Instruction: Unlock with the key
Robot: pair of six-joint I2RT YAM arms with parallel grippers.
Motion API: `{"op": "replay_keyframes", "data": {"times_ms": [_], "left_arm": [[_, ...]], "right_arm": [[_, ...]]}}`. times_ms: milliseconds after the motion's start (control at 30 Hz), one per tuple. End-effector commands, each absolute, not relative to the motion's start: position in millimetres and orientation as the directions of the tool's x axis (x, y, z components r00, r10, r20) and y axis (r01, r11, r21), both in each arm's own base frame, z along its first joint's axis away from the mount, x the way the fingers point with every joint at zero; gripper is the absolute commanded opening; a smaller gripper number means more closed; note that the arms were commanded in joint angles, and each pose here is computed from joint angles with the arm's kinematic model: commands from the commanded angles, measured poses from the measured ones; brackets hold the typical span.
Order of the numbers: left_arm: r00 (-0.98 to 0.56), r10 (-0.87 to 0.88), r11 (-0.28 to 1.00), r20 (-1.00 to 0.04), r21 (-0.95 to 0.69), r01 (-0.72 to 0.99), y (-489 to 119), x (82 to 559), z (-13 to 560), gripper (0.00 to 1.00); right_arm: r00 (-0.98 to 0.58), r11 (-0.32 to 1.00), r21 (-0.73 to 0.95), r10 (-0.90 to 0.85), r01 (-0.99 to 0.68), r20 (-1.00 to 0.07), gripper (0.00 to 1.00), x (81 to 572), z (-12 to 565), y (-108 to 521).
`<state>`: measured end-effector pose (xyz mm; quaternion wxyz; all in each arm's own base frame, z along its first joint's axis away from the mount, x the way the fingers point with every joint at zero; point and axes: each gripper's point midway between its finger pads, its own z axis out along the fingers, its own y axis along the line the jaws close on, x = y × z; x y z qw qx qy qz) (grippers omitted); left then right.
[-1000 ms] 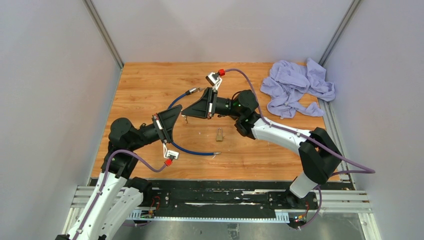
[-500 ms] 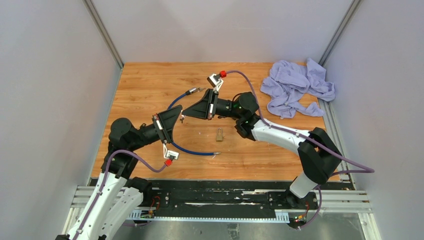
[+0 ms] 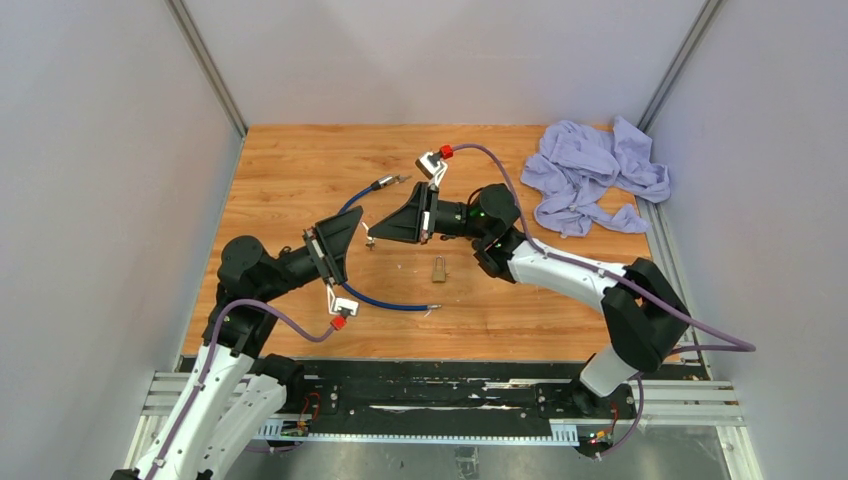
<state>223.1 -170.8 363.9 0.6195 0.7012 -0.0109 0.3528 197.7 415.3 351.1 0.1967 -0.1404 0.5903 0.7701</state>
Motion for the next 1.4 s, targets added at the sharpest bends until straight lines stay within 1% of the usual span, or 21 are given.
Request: {"op": "replay_keyframes", "data": {"times_ms": [0, 33, 67, 100, 133, 200, 233, 267, 333, 400, 467, 533, 600, 667, 733, 800, 900, 967, 1133, 1267, 1367], "left_arm": [[0.493, 0.310, -0.417, 0.813, 0.582, -0.698, -171.0, 216.1, 378.9, 0.67], [0.527, 0.318, -0.434, 0.788, 0.615, -0.658, -168.0, 218.6, 373.7, 0.76], [0.565, 0.328, -0.458, 0.757, 0.650, -0.606, -163.5, 220.7, 368.6, 0.88], [0.614, 0.346, -0.465, 0.710, 0.698, -0.545, -159.7, 221.5, 362.7, 0.92], [0.661, 0.375, -0.463, 0.650, 0.749, -0.473, -155.4, 222.6, 357.7, 0.94], [0.755, 0.436, -0.455, 0.490, 0.843, -0.285, -146.5, 222.2, 339.1, 0.96], [0.798, 0.456, -0.440, 0.393, 0.879, -0.181, -144.1, 218.2, 328.5, 0.96], [0.834, 0.473, -0.415, 0.284, 0.907, -0.073, -143.0, 211.2, 319.7, 0.96], [0.858, 0.514, -0.294, -0.002, 0.939, 0.178, -144.8, 196.6, 309.0, 0.96], [0.801, 0.527, -0.140, -0.284, 0.901, 0.411, -149.7, 185.3, 308.8, 0.95], [0.681, 0.504, 0.001, -0.531, 0.789, 0.615, -156.4, 177.8, 312.5, 0.93], [0.534, 0.454, 0.079, -0.713, 0.629, 0.773, -164.8, 168.1, 311.3, 0.90], [0.395, 0.388, 0.105, -0.833, 0.466, 0.878, -174.6, 156.1, 309.4, 0.88], [0.270, 0.329, 0.103, -0.905, 0.319, 0.942, -183.7, 146.3, 308.5, 0.85], [0.147, 0.285, 0.088, -0.947, 0.179, 0.980, -191.6, 139.9, 307.9, 0.82], [0.030, 0.241, 0.069, -0.970, 0.048, 0.996, -199.5, 137.0, 310.1, 0.79], [-0.114, 0.200, 0.030, -0.973, -0.111, 0.993, -208.7, 135.1, 312.9, 0.77], [-0.167, 0.194, 0.025, -0.967, -0.165, 0.986, -211.5, 137.6, 314.6, 0.77], [-0.309, 0.148, 0.067, -0.940, -0.302, 0.951, -217.6, 145.9, 322.0, 0.77], [-0.297, 0.027, 0.066, -0.954, -0.295, 0.953, -223.3, 148.9, 346.4, 0.73], [-0.299, -0.013, 0.068, -0.954, -0.300, 0.952, -222.5, 143.7, 349.7, 0.67]], "right_arm": [[-0.848, -0.218, 0.820, 0.097, -0.529, -0.521, 0.01, 185.3, 357.9, 401.6], [-0.845, -0.207, 0.821, 0.087, -0.533, -0.527, 0.01, 185.0, 355.0, 399.2], [-0.841, -0.196, 0.819, 0.074, -0.539, -0.535, 0.01, 184.4, 352.0, 396.7], [-0.837, -0.185, 0.818, 0.059, -0.545, -0.545, 0.00, 183.7, 349.3, 393.8], [-0.825, -0.176, 0.808, 0.047, -0.562, -0.563, 0.01, 182.8, 347.8, 390.6], [-0.795, -0.152, 0.785, 0.010, -0.601, -0.606, 0.01, 179.4, 342.9, 383.8], [-0.770, -0.133, 0.764, -0.012, -0.631, -0.638, 0.01, 176.7, 339.5, 380.6], [-0.747, -0.099, 0.746, -0.041, -0.658, -0.664, 0.01, 174.3, 333.7, 377.1], [-0.675, -0.021, 0.679, -0.098, -0.734, -0.732, 0.01, 170.8, 323.0, 368.8], [-0.592, 0.026, 0.594, -0.137, -0.804, -0.794, 0.01, 167.2, 320.1, 358.5], [-0.534, 0.048, 0.534, -0.158, -0.844, -0.830, 0.00, 165.4, 319.0, 350.4], [-0.490, 0.064, 0.486, -0.171, -0.871, -0.855, 0.01, 162.5, 318.8, 343.3], [-0.455, 0.064, 0.451, -0.180, -0.890, -0.872, 0.00, 159.0, 320.1, 338.4], [-0.432, 0.062, 0.428, -0.192, -0.902, -0.881, 0.00, 155.7, 320.4, 335.3], [-0.412, 0.054, 0.410, -0.200, -0.911, -0.889, 0.01, 152.2, 322.2, 333.7], [-0.398, 0.037, 0.399, -0.210, -0.916, -0.893, 0.00, 147.4, 323.9, 334.8], [-0.377, 0.012, 0.384, -0.232, -0.923, -0.897, 0.00, 140.6, 325.0, 340.8], [-0.372, -0.001, 0.384, -0.245, -0.923, -0.895, 0.00, 137.7, 325.7, 346.4], [-0.365, -0.044, 0.391, -0.275, -0.919, -0.889, 0.01, 130.1, 325.1, 364.6], [-0.351, -0.059, 0.383, -0.291, -0.922, -0.890, 0.00, 126.6, 326.8, 370.3], [-0.347, -0.053, 0.378, -0.297, -0.924, -0.890, 0.01, 126.3, 326.8, 370.4]]}}
